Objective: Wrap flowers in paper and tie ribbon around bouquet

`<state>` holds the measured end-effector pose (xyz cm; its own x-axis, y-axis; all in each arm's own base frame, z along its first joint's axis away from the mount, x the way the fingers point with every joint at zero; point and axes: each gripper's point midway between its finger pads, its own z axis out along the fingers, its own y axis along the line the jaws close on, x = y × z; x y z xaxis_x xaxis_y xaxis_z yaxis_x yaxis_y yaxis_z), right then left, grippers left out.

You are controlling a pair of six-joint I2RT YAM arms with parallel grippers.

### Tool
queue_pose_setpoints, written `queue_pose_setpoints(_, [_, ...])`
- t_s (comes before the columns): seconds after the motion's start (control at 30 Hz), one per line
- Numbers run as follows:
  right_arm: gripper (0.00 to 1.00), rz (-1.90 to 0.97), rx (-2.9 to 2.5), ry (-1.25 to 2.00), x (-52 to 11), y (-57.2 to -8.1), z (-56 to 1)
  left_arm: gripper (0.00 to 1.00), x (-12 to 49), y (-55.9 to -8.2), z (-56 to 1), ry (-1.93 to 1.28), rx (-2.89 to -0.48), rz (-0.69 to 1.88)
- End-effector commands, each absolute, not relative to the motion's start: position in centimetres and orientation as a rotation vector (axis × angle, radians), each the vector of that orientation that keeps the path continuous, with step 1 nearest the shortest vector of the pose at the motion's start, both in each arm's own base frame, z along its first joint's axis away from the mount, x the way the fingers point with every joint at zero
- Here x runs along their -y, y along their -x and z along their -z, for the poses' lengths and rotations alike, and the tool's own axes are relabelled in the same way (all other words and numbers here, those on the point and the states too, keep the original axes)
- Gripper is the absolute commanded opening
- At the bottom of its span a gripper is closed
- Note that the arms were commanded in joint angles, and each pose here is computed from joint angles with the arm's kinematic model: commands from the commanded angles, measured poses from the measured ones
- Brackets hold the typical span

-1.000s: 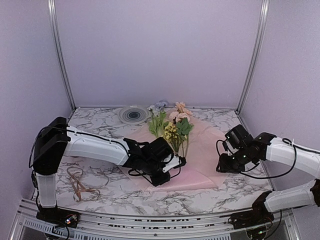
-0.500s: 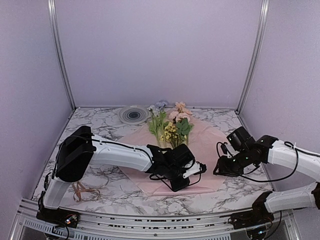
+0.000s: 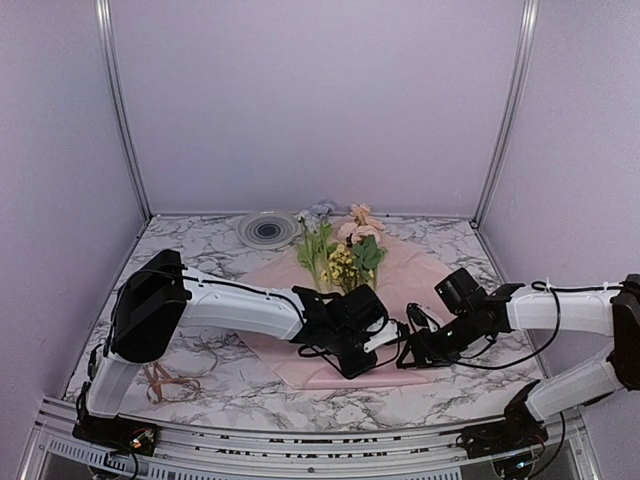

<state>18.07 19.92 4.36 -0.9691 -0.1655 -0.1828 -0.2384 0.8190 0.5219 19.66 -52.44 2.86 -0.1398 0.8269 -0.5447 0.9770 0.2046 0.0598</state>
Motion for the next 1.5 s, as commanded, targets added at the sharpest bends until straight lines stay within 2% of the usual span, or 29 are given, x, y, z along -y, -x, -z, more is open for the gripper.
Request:
queue_pose_setpoints(0.0, [0.6,-0.871,-2.827,0.413,-20.7,-19.6,-5.1,0.17,51.9,-19.7,-3.2,-1.677,-2.021,0.416])
queue_pose_setpoints(0.17, [0.53,-1.05,-2.866,0.435,-21.8,-17.6,-5.0,0.17,51.8,-19.9,-3.1,-1.664,-2.028,0.435])
queue_pose_setpoints(0.33, [0.51,-1.196,-2.857,0.432,-22.4,-16.3,-5.5,0.17,51.4,-20.1,-3.0,-1.633,-2.045,0.443])
queue_pose_setpoints(0.53, [0.48,-1.192,-2.855,0.432,-22.1,-16.1,-5.0,0.17,51.9,-20.6,-3.6,-1.548,-2.037,0.499])
queue_pose_setpoints(0.63, [0.43,-1.113,-2.852,0.403,-21.6,-16.7,-4.2,0.18,52.0,-20.7,-4.2,-1.52,-2.037,0.535])
queue_pose_setpoints(0.83, [0.32,-1.25,-2.816,0.43,-22.7,-16.2,-4.2,0.19,51.7,-21.6,-5.1,-1.463,-2.026,0.559])
queue_pose_setpoints(0.97, [0.21,-1.337,-2.762,0.45,-23.5,-16.3,-5.2,0.19,51.4,-21.8,-4.8,-1.457,-2.038,0.557])
queue_pose_setpoints(1.33, [0.0,-1.461,-2.722,0.471,-24.2,-15.8,-5.5,0.2,51.5,-22.1,-5.9,-1.42,-2.011,0.588])
queue_pose_setpoints(1.4, [0.0,-1.46,-2.728,0.471,-24.2,-15.8,-5.3,0.2,51.4,-22.2,-6.4,-1.413,-2.009,0.594])
queue_pose_setpoints(1.47, [0.0,-1.449,-2.725,0.472,-24.2,-16.0,-5.3,0.25,51.3,-22.1,-7.4,-1.405,-1.993,0.606])
